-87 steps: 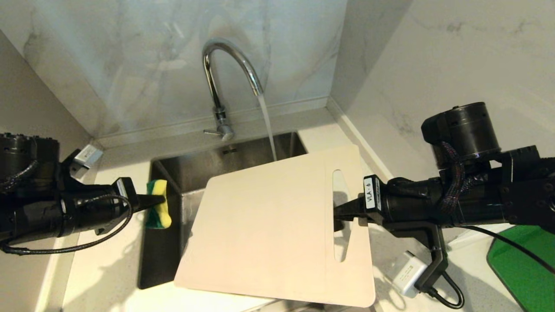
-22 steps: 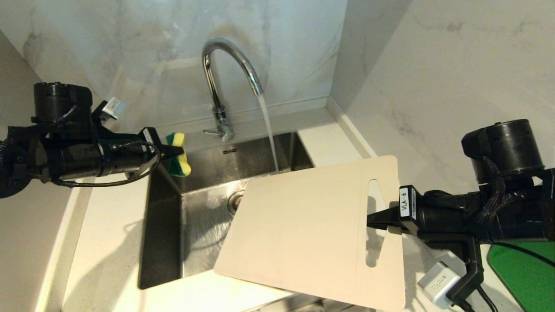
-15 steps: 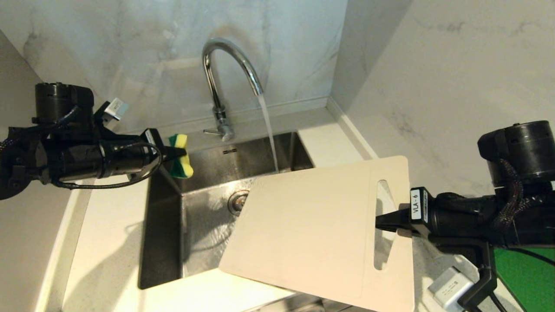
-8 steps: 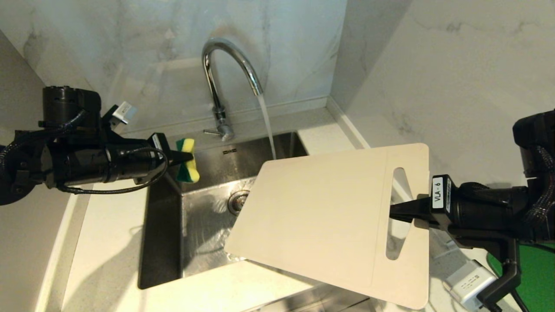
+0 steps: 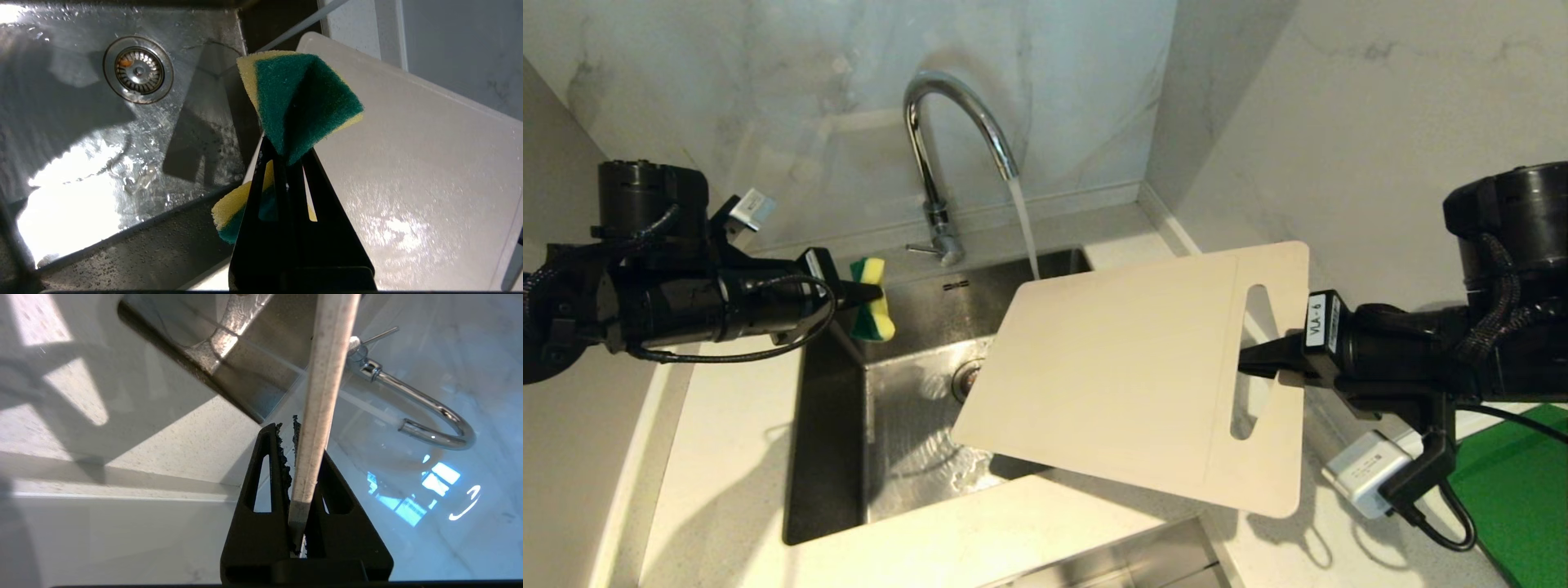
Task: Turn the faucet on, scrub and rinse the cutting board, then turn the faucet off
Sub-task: Scrub the cutting board underwater
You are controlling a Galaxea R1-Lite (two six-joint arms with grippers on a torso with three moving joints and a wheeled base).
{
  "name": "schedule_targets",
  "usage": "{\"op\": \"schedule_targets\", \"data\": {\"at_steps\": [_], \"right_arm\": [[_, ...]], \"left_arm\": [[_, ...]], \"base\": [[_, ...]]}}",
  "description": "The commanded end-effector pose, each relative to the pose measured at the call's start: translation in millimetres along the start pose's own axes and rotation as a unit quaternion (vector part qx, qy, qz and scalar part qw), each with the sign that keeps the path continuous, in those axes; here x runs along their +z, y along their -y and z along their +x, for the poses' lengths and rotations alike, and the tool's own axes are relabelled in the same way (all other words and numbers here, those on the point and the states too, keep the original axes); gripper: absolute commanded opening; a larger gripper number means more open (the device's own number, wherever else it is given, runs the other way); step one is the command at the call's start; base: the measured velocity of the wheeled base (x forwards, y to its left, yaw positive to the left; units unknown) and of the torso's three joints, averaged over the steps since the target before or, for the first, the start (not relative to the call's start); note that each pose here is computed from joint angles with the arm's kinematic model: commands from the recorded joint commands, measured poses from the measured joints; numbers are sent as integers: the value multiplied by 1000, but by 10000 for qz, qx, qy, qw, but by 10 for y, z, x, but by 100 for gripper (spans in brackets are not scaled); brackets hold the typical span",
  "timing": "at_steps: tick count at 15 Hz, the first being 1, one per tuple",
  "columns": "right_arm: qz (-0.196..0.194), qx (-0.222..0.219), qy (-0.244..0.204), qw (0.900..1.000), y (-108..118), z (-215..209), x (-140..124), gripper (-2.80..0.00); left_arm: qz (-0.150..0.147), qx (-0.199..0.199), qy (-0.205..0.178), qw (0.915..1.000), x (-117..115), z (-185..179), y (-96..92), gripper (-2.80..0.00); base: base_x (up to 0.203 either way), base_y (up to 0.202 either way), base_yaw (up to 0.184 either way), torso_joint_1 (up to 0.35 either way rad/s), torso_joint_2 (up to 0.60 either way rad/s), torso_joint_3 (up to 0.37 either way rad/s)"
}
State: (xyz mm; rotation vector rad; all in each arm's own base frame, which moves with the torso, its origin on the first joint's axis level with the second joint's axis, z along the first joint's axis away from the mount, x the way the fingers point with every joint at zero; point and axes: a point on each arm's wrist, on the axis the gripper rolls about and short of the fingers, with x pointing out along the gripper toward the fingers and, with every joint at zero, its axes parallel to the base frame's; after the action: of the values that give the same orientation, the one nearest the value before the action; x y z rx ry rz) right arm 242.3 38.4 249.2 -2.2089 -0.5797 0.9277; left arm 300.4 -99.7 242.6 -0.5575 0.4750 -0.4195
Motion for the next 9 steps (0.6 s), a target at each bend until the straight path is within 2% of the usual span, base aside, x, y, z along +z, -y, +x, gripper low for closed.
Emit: {"op": "schedule_targets", "data": {"at_steps": [1, 4, 9], "right_arm": [[-206, 33, 113, 9997, -35, 215, -165, -280], [-481, 116, 180, 9986, -5, 377, -324, -280], [-736, 83, 366, 9966, 121, 769, -434, -280]], "left_arm": [[-9, -42, 5, 10000, 0, -10, 22, -280], [39, -181, -71, 9998, -59, -41, 119, -280], [55, -221, -53, 9997, -56, -72, 147, -280]], "base": [[0, 0, 0, 0, 0, 0], [0, 0, 0, 0, 0, 0], [0, 0, 0, 0, 0, 0]]}}
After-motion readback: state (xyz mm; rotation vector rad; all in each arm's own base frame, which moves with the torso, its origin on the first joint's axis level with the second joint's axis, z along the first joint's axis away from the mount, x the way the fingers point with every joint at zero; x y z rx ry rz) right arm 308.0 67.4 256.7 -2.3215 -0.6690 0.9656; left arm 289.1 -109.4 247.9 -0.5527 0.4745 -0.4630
